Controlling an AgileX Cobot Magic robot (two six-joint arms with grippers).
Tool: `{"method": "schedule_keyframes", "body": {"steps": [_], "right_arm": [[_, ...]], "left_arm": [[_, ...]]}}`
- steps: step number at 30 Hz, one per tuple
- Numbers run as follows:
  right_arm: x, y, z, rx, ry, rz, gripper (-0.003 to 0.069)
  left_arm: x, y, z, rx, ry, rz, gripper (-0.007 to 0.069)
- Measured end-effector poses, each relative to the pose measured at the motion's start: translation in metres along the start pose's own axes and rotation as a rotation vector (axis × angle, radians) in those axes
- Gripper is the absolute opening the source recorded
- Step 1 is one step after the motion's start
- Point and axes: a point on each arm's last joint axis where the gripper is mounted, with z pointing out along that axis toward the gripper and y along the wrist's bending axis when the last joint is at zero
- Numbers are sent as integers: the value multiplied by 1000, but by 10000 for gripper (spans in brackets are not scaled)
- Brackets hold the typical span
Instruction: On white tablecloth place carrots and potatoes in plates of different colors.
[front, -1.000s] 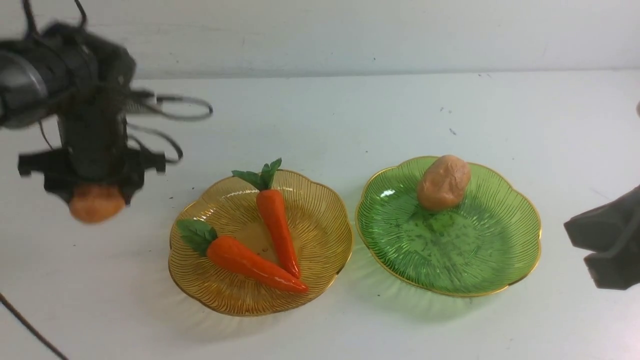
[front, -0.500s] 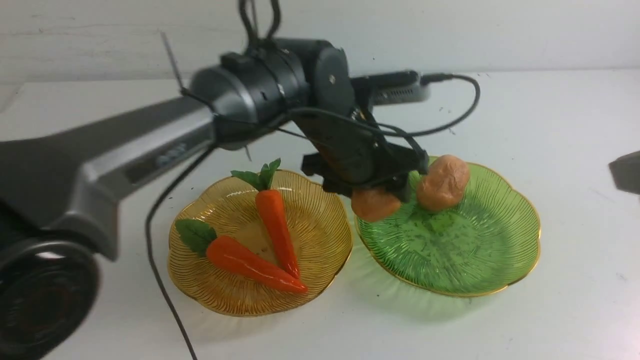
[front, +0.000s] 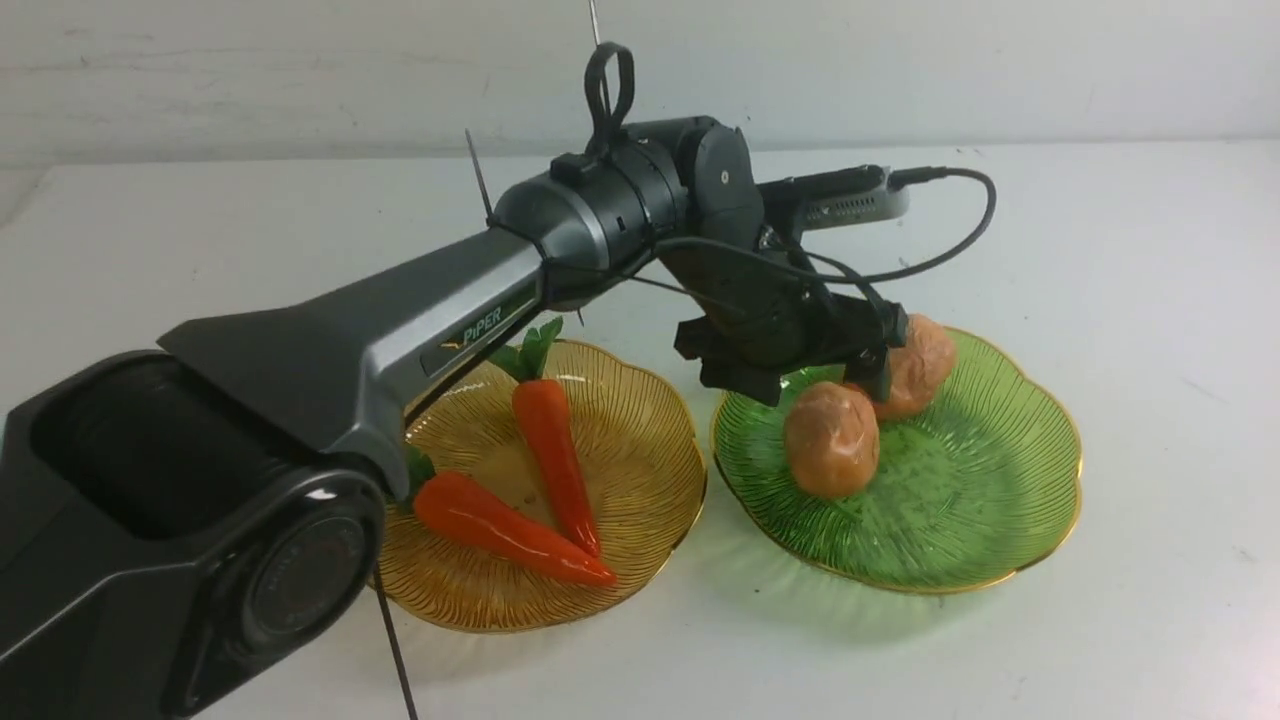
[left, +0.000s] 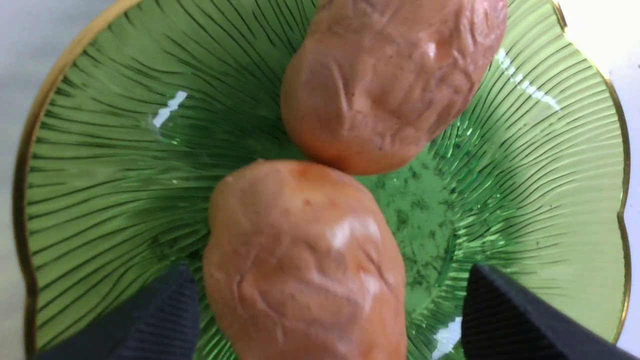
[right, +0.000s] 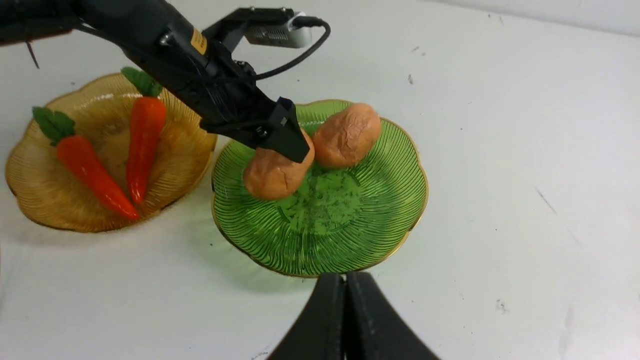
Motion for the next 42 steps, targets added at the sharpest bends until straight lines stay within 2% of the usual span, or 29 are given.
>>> {"method": "schedule_keyframes", "body": {"steps": [2,4,6,7,9,10,11,12,17,23,32,38,42], "right_arm": [[10,-2,-5,-6,-46,4,-15],[28,-3,0,-18,-104,1,-15],[44,-4,8,-37,-185,-1,-15],[48,-4,11,-40,-198,-3,-15],[75,-2,39,-63,-262,-15,-15],[86,-1,51,-69,-263,-20,-15],[93,0,61,-81,-294,-25,-15],[104,1,75,-89,-300,-31,-15],[123,4,99,-128,-396,-39,-15],[142,4,112,-124,-338,-48,-15],[165,0,121,-92,-243,-47,-15],[206,-16,131,105,-243,23,-15],[209,-22,131,214,-257,65,-15]], "left_arm": [[-1,1,-4,-2,18,0,642],[-4,1,-13,-2,39,3,561],[-7,1,-30,-6,69,9,421],[-8,1,-35,-8,80,10,406],[-13,0,-56,-16,86,39,235],[-17,-1,-67,-20,72,65,123],[-20,-1,-78,-26,55,97,56],[-22,-2,-84,-31,41,122,27],[-24,-3,-89,-46,34,171,-3],[-23,-2,-89,-63,38,191,-3],[-27,11,-90,-205,20,245,-3],[-28,14,-94,-253,15,293,-3],[-23,8,-114,-251,2,322,-3]]}}
